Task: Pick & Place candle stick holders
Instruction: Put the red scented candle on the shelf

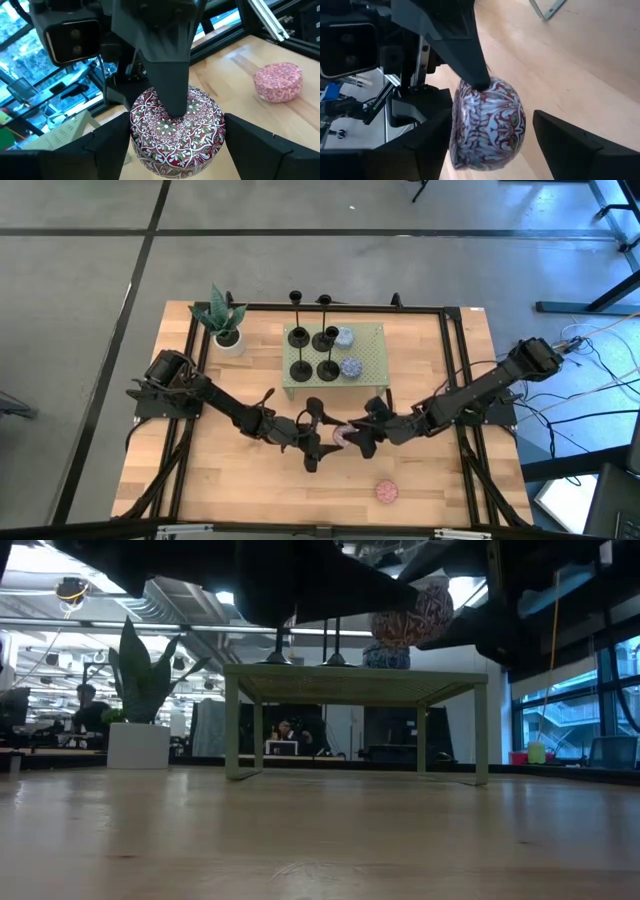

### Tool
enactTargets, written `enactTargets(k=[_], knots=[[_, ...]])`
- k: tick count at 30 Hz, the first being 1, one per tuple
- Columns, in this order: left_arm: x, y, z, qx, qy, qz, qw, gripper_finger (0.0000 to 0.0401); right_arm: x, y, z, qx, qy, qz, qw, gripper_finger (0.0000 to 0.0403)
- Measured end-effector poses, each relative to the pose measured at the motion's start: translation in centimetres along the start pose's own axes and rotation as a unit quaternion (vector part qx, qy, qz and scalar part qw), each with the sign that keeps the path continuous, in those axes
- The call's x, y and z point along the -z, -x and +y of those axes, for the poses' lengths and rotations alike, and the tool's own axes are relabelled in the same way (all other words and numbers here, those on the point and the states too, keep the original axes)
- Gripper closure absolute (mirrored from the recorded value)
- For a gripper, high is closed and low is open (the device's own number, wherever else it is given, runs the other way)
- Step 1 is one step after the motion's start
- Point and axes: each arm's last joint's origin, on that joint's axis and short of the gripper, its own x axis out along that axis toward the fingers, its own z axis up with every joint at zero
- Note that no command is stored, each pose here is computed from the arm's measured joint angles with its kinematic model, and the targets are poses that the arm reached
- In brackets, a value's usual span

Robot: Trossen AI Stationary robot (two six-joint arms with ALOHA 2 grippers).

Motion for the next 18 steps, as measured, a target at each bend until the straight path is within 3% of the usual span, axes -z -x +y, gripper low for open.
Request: enactTargets(k=[10, 18], knots=[[0.20, -0.28, 0.75, -0.022, 0.002, 0.004, 1.000, 0.0113, -0.06, -0.01, 0.05, -0.004, 0.022, -0.003, 1.000, 0.0126], [0.19, -0.27, 0.71, -0.020, 0.011, 0.003, 1.000, 0.0100, -0.05, -0.02, 0.03, -0.003, 0.023, -0.003, 1.000, 0.0185]])
